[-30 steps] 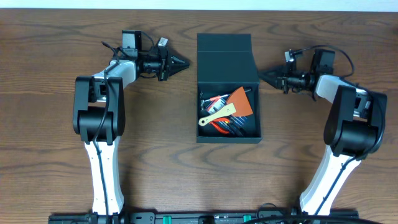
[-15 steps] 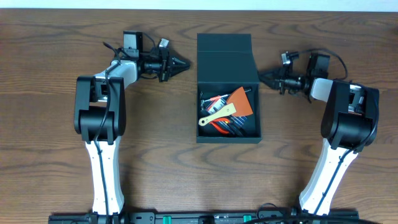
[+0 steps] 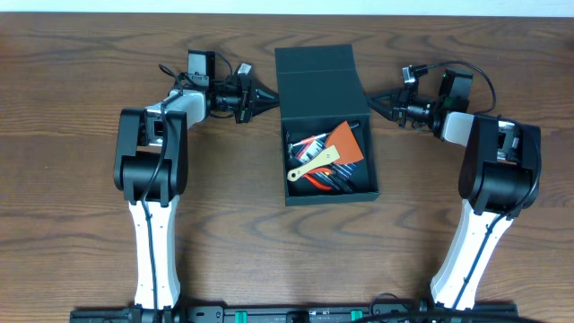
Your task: Pack container
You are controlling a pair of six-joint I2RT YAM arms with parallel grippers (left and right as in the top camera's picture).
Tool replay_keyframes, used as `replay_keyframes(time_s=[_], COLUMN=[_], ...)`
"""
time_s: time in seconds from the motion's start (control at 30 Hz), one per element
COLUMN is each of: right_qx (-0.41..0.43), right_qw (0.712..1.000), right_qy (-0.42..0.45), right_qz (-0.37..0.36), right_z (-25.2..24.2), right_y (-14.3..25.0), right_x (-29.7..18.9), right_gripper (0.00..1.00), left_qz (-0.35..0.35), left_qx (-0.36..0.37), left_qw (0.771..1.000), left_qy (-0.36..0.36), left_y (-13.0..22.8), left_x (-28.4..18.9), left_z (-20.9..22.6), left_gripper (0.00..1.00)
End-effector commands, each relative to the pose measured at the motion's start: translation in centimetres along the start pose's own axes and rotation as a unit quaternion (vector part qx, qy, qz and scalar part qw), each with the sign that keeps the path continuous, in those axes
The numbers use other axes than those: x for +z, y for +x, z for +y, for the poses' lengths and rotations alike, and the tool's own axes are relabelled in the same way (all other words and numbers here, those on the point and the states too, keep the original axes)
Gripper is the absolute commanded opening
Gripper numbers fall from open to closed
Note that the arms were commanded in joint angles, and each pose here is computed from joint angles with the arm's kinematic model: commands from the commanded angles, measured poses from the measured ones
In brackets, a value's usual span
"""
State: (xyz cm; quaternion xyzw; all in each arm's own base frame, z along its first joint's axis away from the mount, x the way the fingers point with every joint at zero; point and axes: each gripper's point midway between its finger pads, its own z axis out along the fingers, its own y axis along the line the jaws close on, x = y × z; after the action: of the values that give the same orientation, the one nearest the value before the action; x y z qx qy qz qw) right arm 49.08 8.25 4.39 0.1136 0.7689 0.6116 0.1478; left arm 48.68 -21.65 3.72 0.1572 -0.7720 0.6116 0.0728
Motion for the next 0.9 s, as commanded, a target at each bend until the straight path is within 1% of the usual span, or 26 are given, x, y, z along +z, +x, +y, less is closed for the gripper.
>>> replay_keyframes(time_s=[0.0,0.33,0.43,0.63,0.87], right_qx=[0.010,0.008,-0.010,-0.024,-0.058], right_qw=[1.000,1.000,0.999,0.997,0.992], right_qy=[-0.017,-0.018,-0.033,-0.052,-0.083], right_qz=[0.024,0.025,0.036,0.052,0.069], right_z=[0.1,0.1,0.7,1.6,3.1], right_y=[0.9,0.9,1.3,1.8,2.0], right_x=[0.7,0.7,0.9,1.2,1.0], right_gripper=[0.01,0.01,0.01,0.01,0.01], left_qz=[-0.002,0.001,0.007,0.018,0.037], left_qx=[-0.001,0.008,0.033,0.051,0.062], left_qw=[1.000,1.000,0.999,0.998,0.996], left_qy=[0.000,0.006,0.019,0.037,0.048], left_y=[-0.4,-0.4,-0.4,0.0,0.7], left_x=[0.0,0.0,0.3,1.4,1.6], left_z=[0.1,-0.2,-1.2,-2.9,-3.8], left_gripper=[0.06,0.06,0.06,0.06,0.05])
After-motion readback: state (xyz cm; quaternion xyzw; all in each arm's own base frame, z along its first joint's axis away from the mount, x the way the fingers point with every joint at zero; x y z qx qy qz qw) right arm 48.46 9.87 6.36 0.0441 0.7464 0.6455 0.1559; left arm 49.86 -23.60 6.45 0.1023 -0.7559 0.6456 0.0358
